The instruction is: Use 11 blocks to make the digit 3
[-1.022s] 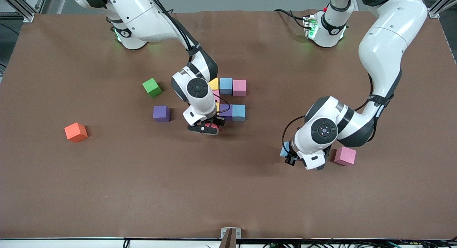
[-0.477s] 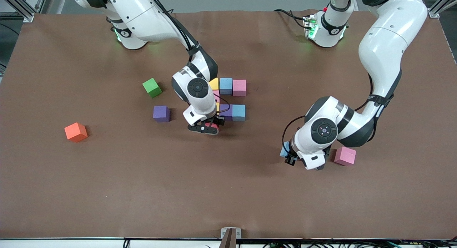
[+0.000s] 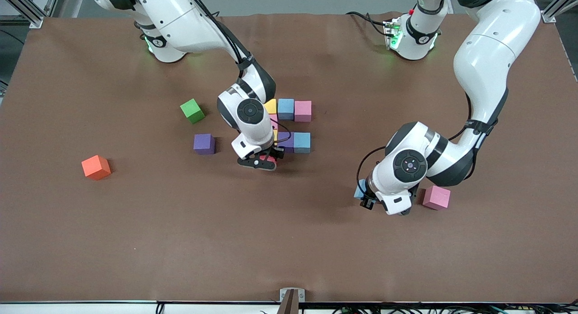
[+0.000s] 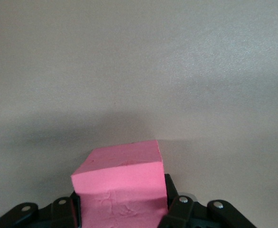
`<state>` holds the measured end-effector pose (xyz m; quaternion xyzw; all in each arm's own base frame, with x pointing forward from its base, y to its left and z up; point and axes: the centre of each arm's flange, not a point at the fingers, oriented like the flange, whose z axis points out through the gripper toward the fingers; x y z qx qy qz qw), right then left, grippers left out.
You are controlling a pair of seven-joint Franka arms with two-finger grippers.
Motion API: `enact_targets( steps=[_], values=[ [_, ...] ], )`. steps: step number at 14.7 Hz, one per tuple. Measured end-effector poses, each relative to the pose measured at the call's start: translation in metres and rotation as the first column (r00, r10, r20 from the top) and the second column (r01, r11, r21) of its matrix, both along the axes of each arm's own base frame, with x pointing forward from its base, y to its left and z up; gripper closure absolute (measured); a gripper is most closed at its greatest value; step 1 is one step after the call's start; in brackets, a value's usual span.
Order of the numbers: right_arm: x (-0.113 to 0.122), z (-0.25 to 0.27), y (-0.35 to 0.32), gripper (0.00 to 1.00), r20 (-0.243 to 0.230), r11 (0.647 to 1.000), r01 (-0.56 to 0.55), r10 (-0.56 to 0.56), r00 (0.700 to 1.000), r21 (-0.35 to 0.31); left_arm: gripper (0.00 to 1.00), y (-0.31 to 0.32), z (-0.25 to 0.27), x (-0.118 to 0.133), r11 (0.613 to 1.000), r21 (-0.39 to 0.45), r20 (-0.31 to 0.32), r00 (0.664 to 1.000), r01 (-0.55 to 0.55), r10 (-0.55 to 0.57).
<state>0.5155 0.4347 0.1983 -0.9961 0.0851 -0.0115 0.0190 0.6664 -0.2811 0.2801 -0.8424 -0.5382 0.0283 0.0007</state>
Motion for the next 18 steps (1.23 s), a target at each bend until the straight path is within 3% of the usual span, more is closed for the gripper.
enact_targets(
  steps=[3,5,6,7,13,15,18],
  values=[
    [0.0,0.0,0.0,0.31,-0.001,1.0,0.0,0.0,1.0,-0.001,0.4,0.0,0.0,0.0,1.0,0.0,0.0,1.0,0.0,0.0],
    [0.002,0.001,-0.001,0.16,0.002,1.0,0.002,-0.002,1.0,0.0,0.4,0.0,0.0,0.0,1.0,0.0,0.0,1.0,0.0,0.0],
    [0.003,0.003,0.0,0.04,0.006,1.0,0.004,-0.004,1.0,0.002,0.4,0.0,0.0,0.0,1.0,0.0,0.0,1.0,0.0,0.0],
    [0.006,0.006,0.0,0.0,0.013,1.0,0.005,-0.005,1.0,0.006,0.4,0.0,0.0,0.0,1.0,0.0,0.0,1.0,0.0,0.0],
    [0.034,0.056,-0.015,0.0,0.063,0.999,0.035,-0.037,0.997,0.037,0.4,0.0,0.0,0.0,1.0,0.0,0.0,1.0,0.0,0.0],
    [0.049,0.075,-0.041,0.0,0.047,1.0,0.012,-0.012,0.999,0.013,0.4,0.0,0.0,0.0,1.0,0.0,0.0,1.0,0.0,0.0],
    [0.067,0.101,-0.093,0.0,-0.015,0.999,-0.004,0.004,1.0,-0.037,0.4,0.0,0.0,0.0,1.0,0.0,0.0,1.0,0.0,0.0]
  ],
)
